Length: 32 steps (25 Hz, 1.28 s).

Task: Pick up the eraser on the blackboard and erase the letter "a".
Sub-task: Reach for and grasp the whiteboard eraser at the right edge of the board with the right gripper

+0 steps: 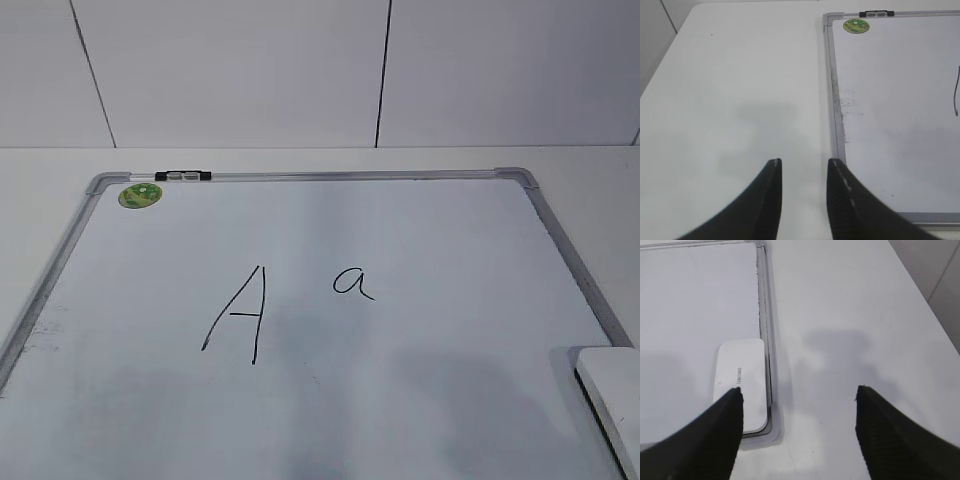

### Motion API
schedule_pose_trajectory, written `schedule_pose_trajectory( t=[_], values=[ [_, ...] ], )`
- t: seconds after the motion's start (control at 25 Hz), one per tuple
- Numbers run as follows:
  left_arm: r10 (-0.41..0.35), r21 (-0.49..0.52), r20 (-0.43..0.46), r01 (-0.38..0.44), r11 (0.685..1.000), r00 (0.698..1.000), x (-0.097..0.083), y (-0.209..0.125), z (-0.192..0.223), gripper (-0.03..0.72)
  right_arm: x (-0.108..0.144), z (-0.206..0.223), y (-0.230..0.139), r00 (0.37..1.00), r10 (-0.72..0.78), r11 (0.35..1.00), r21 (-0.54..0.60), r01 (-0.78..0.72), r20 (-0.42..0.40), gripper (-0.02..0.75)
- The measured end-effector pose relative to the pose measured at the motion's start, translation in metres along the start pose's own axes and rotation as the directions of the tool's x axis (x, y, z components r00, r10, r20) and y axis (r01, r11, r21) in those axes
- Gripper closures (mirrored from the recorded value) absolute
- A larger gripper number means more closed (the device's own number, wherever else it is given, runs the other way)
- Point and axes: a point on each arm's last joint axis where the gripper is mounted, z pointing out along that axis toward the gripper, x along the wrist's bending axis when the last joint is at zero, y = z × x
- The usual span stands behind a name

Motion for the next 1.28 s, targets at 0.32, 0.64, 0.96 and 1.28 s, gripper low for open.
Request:
schedule_pose_trajectory(
  t=[0.32, 0.64, 0.96, 1.28],
  values=[
    [0.000, 0.000, 0.000, 0.000, 1.000, 1.000, 0.000, 0.000, 0.000, 0.454, 0.000, 0.000, 0.000, 1.000, 0.000, 1.000, 0.000, 0.000, 0.000, 0.178],
    [0.000, 0.000, 0.000, 0.000, 1.000, 1.000, 0.000, 0.000, 0.000, 0.454, 0.000, 0.000, 0.000, 1.000, -0.003, 1.000, 0.000, 0.003, -0.006, 0.178],
    [0.000, 0.000, 0.000, 0.000, 1.000, 1.000, 0.000, 0.000, 0.000, 0.454, -0.001, 0.000, 0.000, 0.999, -0.027, 1.000, -0.004, 0.027, -0.040, 0.178],
    [0.000, 0.000, 0.000, 0.000, 1.000, 1.000, 0.000, 0.000, 0.000, 0.454, 0.000, 0.005, 0.020, 0.998, -0.040, 0.997, 0.071, 0.043, -0.044, 0.178]
  ],
)
